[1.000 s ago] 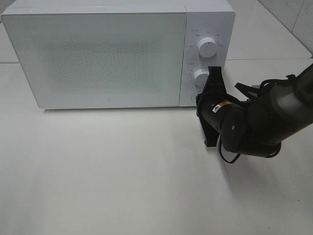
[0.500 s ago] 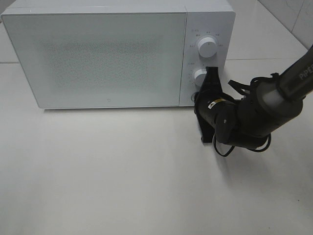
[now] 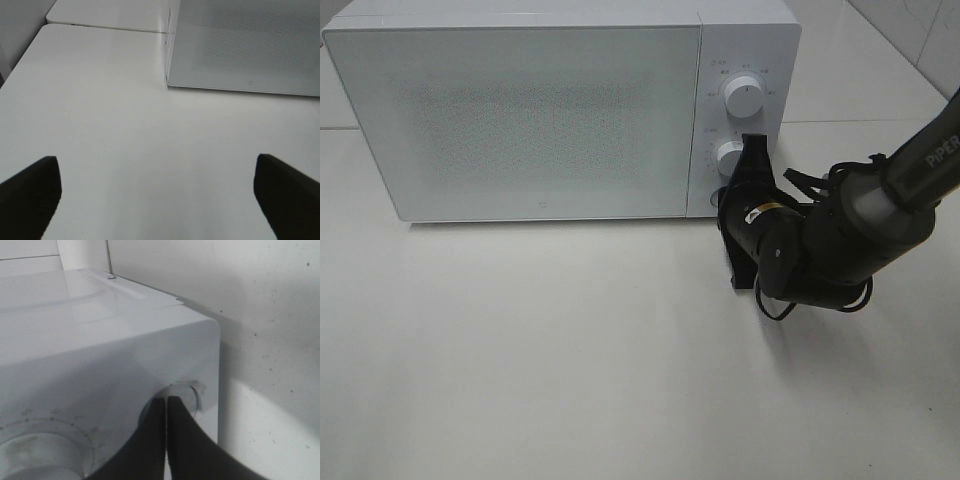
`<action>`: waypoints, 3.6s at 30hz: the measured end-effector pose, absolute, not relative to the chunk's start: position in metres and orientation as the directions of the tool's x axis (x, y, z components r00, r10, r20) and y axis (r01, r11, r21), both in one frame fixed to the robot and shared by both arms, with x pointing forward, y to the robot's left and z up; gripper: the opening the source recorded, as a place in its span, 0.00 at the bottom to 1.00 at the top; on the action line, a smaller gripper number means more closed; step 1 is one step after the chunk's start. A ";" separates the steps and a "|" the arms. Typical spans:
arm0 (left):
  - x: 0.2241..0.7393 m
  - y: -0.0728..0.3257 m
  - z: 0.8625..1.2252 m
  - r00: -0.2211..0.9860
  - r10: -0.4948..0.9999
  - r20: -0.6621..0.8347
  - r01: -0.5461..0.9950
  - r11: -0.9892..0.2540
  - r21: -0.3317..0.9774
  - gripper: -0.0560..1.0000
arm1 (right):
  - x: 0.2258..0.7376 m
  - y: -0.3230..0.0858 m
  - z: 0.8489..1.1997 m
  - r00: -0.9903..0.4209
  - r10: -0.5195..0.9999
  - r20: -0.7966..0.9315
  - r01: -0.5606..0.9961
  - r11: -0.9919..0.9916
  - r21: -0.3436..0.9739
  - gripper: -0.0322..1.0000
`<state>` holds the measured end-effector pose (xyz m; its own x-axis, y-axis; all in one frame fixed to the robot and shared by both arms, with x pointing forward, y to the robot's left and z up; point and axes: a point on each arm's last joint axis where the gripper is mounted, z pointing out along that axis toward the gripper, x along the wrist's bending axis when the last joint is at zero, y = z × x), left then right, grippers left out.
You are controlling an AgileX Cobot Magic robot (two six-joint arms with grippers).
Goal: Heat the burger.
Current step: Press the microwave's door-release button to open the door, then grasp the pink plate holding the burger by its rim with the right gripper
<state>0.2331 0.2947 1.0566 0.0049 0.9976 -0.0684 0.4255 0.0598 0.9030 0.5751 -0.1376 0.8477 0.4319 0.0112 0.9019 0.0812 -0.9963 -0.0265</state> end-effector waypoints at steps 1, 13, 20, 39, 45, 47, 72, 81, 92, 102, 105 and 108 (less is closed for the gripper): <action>0.233 0.295 1.057 0.005 0.998 -0.068 0.425 0.060 0.903 0.99 | 0.575 -0.138 0.848 0.431 0.011 0.902 0.080 -0.996 -0.026 0.03; 0.233 0.295 1.057 0.005 0.998 -0.068 0.425 0.060 0.903 0.99 | 0.584 -0.135 0.845 0.417 0.025 0.909 0.050 -0.999 0.005 0.03; 0.233 0.295 1.057 0.005 0.998 -0.068 0.425 0.060 0.903 0.99 | 0.588 -0.133 0.841 0.425 0.029 0.905 0.034 -0.999 0.016 0.03; 0.233 0.295 1.057 0.005 0.998 -0.068 0.425 0.060 0.903 0.99 | 0.588 -0.131 0.841 0.455 0.009 0.890 0.033 -0.999 -0.007 0.03; 0.233 0.295 1.057 0.005 0.998 -0.068 0.425 0.060 0.903 0.99 | 0.584 -0.134 0.851 0.463 -0.006 0.886 0.050 -0.998 -0.033 0.03; 0.233 0.295 1.057 0.005 0.998 -0.068 0.425 0.060 0.903 0.99 | 0.583 -0.135 0.852 0.466 -0.004 0.885 0.054 -0.998 -0.033 0.03; 0.233 0.295 1.057 0.005 0.998 -0.068 0.425 0.060 0.903 0.99 | 0.522 -0.150 0.892 0.508 0.342 0.791 0.404 -0.905 0.132 0.03; 0.233 0.295 1.057 0.005 0.998 -0.068 0.425 0.060 0.903 0.99 | 0.501 -0.149 0.917 0.378 0.675 0.634 0.679 -0.667 0.305 0.03; 0.233 0.295 1.057 0.005 0.998 -0.068 0.425 0.060 0.903 0.99 | 0.475 -0.155 0.933 0.069 0.921 0.385 0.888 -0.232 0.396 0.05; 0.233 0.295 1.057 0.005 0.998 -0.068 0.425 0.060 0.903 0.99 | 0.457 -0.160 0.940 -0.253 0.942 0.221 0.914 0.158 0.373 0.07; 0.233 0.295 1.057 0.005 0.998 -0.068 0.425 0.060 0.903 0.99 | 0.455 -0.160 0.945 -0.401 0.902 0.160 0.871 0.321 0.373 0.07; 0.233 0.295 1.057 0.005 0.998 -0.068 0.425 0.060 0.903 0.99 | 0.456 -0.159 0.954 -0.540 0.835 0.106 0.798 0.469 0.379 0.08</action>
